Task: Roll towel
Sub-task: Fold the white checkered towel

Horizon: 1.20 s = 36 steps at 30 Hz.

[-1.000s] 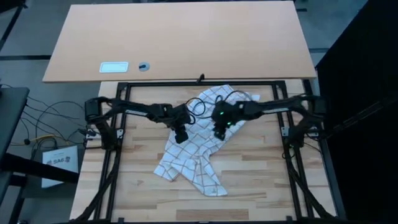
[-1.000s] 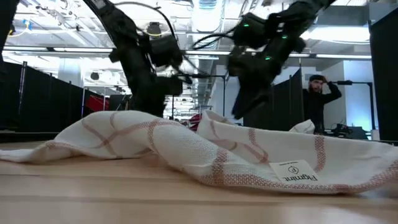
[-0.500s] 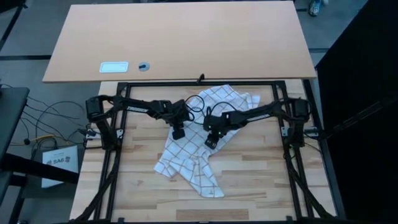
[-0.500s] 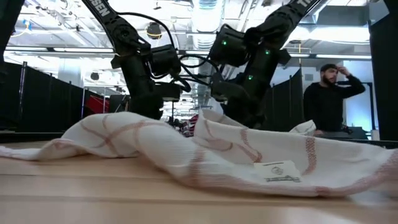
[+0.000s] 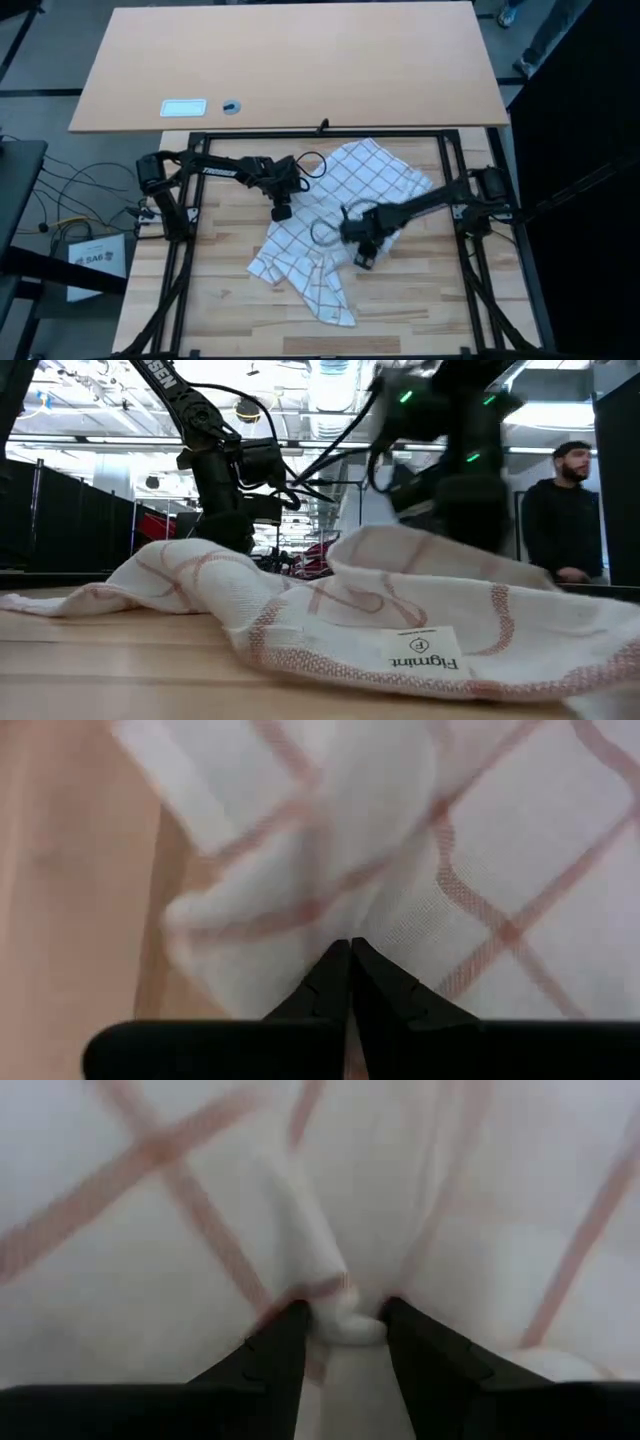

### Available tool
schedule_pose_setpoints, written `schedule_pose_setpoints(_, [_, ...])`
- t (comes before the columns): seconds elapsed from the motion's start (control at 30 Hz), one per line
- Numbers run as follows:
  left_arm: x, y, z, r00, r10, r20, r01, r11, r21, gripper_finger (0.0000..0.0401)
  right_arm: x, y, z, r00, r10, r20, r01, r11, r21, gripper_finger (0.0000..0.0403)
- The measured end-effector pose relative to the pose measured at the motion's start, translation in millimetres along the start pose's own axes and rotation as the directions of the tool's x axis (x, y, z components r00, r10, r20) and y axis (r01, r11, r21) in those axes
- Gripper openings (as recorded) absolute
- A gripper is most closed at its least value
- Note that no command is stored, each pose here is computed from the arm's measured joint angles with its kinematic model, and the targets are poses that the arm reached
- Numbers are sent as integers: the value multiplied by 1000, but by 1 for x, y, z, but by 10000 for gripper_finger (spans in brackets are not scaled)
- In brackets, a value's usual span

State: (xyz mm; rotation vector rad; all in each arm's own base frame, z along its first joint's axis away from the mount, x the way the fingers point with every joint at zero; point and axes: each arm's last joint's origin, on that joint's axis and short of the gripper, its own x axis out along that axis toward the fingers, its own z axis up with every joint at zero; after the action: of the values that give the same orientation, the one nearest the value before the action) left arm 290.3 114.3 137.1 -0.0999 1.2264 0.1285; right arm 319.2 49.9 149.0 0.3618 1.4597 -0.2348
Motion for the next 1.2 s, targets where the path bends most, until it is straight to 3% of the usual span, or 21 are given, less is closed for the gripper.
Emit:
schedule_pose_setpoints(0.3, [-1, 9, -2, 1000, -14, 4, 14, 1000, -19, 0, -25, 58, -55, 999, 32, -1, -32, 997, -69, 127])
schedule_pose_setpoints(0.37, [-3, 8, 2, 999, -32, 6, 33, 999, -15, 0, -36, 61, -49, 992, 82, 95, -81, 996, -23, 127])
schedule_pose_setpoints(0.47, [-9, 0, 14, 998, -56, 19, 56, 998, 17, 0, -56, 58, -18, 932, 132, 338, -158, 986, 51, 127])
schedule_pose_setpoints(0.53, [-13, -6, 23, 996, -70, 53, 67, 996, 60, 0, -59, 48, 0, 900, 146, 411, -194, 978, 77, 127])
schedule_pose_setpoints(0.8, [-9, -13, 17, 997, -76, 26, 73, 992, 105, 0, -13, 32, 41, 886, 162, 434, -233, 965, 116, 127])
schedule_pose_setpoints(0.97, [-3, -7, 9, 998, -58, 25, 55, 992, 110, 0, 14, 40, 36, 919, 140, 368, -208, 966, 153, 127])
schedule_pose_setpoints(1.2, [3, 1, 2, 996, -53, 74, 45, 994, 103, 0, 25, 63, 15, 946, 123, 301, -177, 971, 159, 127])
